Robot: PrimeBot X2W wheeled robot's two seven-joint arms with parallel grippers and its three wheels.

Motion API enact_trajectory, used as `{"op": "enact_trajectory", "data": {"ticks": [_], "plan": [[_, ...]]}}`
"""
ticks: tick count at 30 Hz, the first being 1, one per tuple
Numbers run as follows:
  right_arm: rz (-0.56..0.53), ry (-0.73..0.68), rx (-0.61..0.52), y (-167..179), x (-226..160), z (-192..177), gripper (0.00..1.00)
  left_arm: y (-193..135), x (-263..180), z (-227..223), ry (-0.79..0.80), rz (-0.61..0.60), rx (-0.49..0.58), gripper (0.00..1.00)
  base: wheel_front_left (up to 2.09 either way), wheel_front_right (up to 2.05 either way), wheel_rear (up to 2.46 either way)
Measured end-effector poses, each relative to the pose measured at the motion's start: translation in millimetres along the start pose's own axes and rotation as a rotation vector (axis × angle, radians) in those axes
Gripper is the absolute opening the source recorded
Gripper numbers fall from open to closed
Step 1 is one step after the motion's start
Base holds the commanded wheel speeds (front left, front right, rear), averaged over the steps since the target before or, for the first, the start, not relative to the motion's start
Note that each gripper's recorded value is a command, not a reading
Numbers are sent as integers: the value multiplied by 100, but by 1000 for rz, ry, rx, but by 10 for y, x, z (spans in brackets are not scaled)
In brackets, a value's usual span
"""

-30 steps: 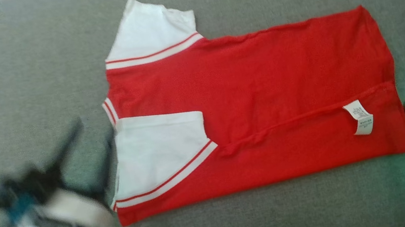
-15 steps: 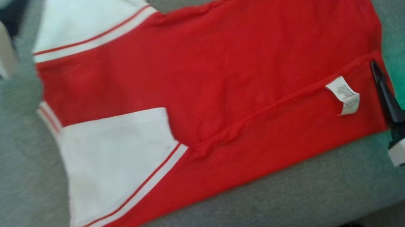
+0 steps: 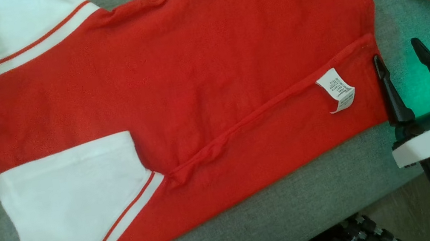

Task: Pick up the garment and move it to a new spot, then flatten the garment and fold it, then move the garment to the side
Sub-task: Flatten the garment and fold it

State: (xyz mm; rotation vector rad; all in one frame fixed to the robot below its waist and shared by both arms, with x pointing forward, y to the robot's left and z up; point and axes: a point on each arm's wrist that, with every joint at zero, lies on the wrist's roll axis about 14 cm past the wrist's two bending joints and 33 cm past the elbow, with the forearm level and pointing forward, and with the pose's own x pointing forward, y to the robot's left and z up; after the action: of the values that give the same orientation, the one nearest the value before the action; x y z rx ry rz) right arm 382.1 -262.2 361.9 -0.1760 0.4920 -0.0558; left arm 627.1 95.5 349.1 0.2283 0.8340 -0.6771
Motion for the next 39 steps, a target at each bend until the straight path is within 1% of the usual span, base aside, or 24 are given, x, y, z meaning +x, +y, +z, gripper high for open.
{"op": "enact_trajectory", "data": {"ticks": [5,13,18,22,29,30,31,32,33,37,39], "plan": [[-4,7,-1,16,27,-39,100,-18,68,71,-34,-23,-6,100,0,0,0],[2,-6,-3,23,99,-3,100,-122,-24,247,-83,-75,-9,100,0,0,0],[5,-13,-1,33,109,5,100,-194,-95,138,-32,-123,-34,100,0,0,0],[5,-15,-2,35,123,7,100,-170,-80,-11,14,-121,-26,100,0,0,0],[0,-19,-1,25,130,3,100,-237,-1,-32,-2,-143,-25,100,0,0,0],[-1,-18,1,24,126,1,100,-255,2,-35,1,-147,-19,94,0,0,0],[-3,-18,2,23,123,0,100,-268,3,-30,2,-149,-14,60,0,0,0],[-4,-19,2,19,120,3,100,-285,2,-21,-1,-153,-6,14,0,0,0],[-4,-19,2,19,120,3,100,-285,2,-21,-1,-153,-6,0,0,0,0],[-3,-31,-1,21,115,43,100,-367,-21,7,-32,-161,44,0,0,0,0],[4,-47,19,47,133,91,100,-377,-53,16,-56,-156,62,0,0,0,0]]}}
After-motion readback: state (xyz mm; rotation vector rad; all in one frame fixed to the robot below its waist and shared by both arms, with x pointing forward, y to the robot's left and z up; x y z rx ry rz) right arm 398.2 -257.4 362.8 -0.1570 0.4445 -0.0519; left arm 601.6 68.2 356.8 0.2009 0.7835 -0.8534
